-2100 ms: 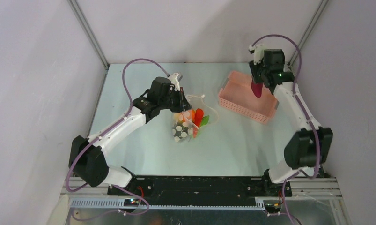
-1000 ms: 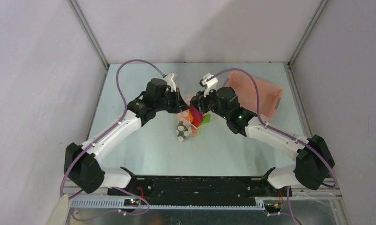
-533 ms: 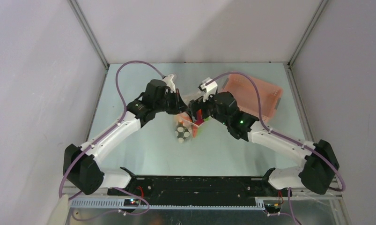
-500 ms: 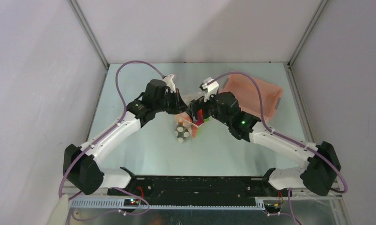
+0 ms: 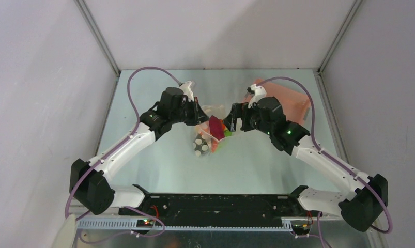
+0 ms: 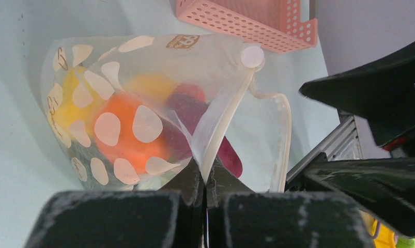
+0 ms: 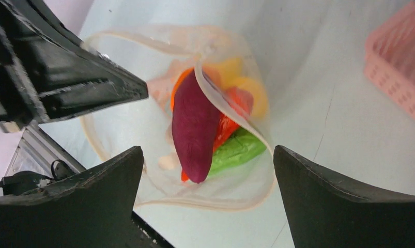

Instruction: Place the food in the zip-top bag and seal the zipper

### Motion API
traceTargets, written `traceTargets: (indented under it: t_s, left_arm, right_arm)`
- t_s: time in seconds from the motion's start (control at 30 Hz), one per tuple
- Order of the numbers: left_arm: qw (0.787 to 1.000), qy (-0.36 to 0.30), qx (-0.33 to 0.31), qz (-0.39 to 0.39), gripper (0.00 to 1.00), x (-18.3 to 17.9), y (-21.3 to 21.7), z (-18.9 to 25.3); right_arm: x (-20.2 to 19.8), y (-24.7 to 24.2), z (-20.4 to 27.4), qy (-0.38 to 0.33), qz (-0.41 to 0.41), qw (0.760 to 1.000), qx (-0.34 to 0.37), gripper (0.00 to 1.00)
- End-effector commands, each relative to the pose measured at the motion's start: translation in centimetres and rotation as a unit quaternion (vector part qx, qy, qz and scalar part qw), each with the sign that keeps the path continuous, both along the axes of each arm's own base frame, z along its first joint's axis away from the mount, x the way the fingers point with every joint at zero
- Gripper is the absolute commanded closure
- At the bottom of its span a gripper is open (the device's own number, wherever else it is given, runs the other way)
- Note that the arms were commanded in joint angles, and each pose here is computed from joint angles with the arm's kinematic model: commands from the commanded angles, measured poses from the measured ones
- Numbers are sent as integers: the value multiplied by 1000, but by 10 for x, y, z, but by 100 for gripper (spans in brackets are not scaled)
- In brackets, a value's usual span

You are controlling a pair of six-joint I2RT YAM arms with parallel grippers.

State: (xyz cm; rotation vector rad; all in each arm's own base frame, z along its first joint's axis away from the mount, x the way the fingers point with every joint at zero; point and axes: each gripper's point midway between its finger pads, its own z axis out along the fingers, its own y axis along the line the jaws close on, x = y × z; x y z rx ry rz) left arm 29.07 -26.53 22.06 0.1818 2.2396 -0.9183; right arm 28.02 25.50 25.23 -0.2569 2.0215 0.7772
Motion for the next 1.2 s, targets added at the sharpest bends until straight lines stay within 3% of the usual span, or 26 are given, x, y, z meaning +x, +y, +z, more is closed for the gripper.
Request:
traceTargets:
  t_s: [0.0,0.23,0.5,0.6,0.77,0.83,0.87,0.93,0.97,1.0,1.03,1.07,1.1,1.17]
  left_arm:
    - [999,-33,-36,-6,100,-1,-6,27]
    - [999,-28,-35,-7,100,-4,-6,24]
    - [999,-33,-35,-4,100,-4,-4,25]
    - [999,-31,-35,-7,99,-4,-5,24]
    - [999,-31,-32,-11,98,-7,-5,23]
    - [999,-36,-32,-15,97,-8,-6,25]
    - [999,-38,-33,-19,95,-10,-6,26]
    - [998,-48,-32,-36,80,-15,-9,29]
    - [997,-57,-28,-51,61,-19,-11,30]
    - [995,-67,-30,-62,49,-23,-12,35]
    - [993,-81,-22,-79,23,-28,-14,36]
    - [991,-96,-24,-92,12,-34,-14,42]
    - [987,-113,-18,-110,3,-40,-16,44]
    - [979,-147,-22,-137,1,-52,-17,56]
  right_arm:
    - [-3,-13,-31,60,-66,996,-29,1]
    - [5,-2,-54,98,-82,991,-29,12]
    - [9,-20,-75,112,-135,981,-78,25]
    - [10,-15,-75,108,-129,983,-79,34]
    - [13,-6,-59,70,-109,989,-70,87]
    - [13,5,-44,40,-78,995,-57,100]
    - [15,10,-35,17,-60,997,-52,100]
    - [11,23,-20,-15,-11,999,-38,100]
    - [5,31,-14,-22,27,999,-29,100]
    - [3,35,-8,-44,55,997,-34,100]
    - [-3,39,-2,-51,86,995,-27,100]
    - [-4,38,3,-70,107,991,-38,100]
    - [-12,41,7,-75,140,987,-35,100]
    - [-18,40,16,-91,182,978,-33,100]
